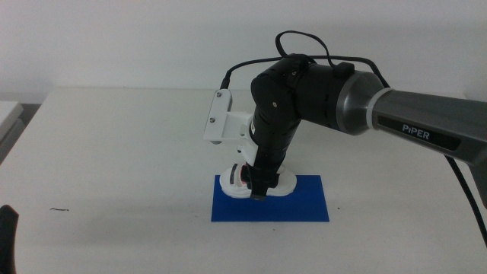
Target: Use one arm to grab the shoe from the table and place it on the mat.
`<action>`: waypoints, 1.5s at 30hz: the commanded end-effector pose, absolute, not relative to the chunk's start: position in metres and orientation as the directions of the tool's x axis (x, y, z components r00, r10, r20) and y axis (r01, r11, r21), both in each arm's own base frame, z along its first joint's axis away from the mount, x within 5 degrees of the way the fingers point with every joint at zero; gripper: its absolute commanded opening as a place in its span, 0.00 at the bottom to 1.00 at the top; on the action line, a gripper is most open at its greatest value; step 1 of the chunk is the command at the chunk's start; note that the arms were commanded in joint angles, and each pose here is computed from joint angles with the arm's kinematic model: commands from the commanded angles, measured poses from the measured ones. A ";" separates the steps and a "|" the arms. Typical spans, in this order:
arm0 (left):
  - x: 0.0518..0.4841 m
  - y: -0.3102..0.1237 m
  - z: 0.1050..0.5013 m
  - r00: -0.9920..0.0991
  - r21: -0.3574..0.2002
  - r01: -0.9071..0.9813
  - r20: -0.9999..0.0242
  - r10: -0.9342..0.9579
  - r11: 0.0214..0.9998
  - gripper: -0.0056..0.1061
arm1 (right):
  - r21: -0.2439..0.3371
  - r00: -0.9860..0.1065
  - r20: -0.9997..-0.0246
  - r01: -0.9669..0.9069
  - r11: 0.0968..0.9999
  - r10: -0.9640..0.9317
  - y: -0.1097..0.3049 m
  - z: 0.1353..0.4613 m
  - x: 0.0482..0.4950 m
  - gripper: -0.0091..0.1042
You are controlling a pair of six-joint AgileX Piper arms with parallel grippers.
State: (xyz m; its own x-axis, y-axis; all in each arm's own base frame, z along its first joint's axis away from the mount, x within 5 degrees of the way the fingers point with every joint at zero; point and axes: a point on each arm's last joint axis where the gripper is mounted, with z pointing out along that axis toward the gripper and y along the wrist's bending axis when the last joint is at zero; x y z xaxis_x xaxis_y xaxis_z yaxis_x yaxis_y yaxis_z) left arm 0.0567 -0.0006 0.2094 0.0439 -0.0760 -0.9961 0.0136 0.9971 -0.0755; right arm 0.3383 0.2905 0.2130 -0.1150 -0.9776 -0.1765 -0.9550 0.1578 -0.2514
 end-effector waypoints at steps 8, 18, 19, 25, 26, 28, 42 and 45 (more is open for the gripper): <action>0.056 -0.001 0.211 0.059 -0.077 0.014 -0.995 -0.077 0.997 0.89 | -0.201 -0.113 -0.165 -0.969 0.145 -0.980 0.290 0.213 0.332 0.22; 0.056 -0.001 0.211 0.059 -0.077 0.014 -0.995 -0.077 0.997 0.89 | -0.206 -0.148 -0.175 -0.961 0.183 -0.973 0.287 0.207 0.340 0.22; 0.056 -0.001 0.211 0.059 -0.077 0.014 -0.995 -0.077 0.997 0.89 | -0.206 -0.148 -0.175 -0.961 0.183 -0.973 0.287 0.206 0.340 0.22; 0.056 -0.001 0.211 0.059 -0.077 0.014 -0.995 -0.077 0.997 0.89 | -0.189 -0.154 -0.157 -0.965 0.183 -0.975 0.287 0.195 0.342 0.28; 0.056 -0.001 0.211 0.059 -0.077 0.014 -0.995 -0.077 0.997 0.89 | -0.184 -0.156 -0.154 -0.966 0.183 -0.976 0.288 0.193 0.342 0.31; 0.056 -0.001 0.211 0.059 -0.077 0.014 -0.995 -0.077 0.997 0.89 | -0.183 -0.149 -0.150 -0.967 0.176 -0.977 0.288 0.191 0.342 0.36; 0.056 -0.001 0.211 0.059 -0.077 0.014 -0.995 -0.077 0.997 0.89 | -0.234 -0.202 -0.222 -0.939 0.253 -0.954 0.281 0.232 0.336 0.88; 0.056 -0.001 0.211 0.059 -0.077 0.014 -0.995 -0.077 0.997 0.89 | -0.227 -0.391 -0.393 -0.836 0.500 -0.832 0.258 0.286 0.319 0.88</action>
State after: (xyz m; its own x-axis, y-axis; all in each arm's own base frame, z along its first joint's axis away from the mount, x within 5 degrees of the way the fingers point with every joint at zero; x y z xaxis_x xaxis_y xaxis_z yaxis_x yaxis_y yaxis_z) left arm 0.0567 -0.0006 0.2094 0.0439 -0.0760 -0.9961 0.0136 0.9971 -0.0755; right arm 0.3263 0.2742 0.2565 -0.2963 -0.9044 -0.3070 -0.8999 0.3720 -0.2274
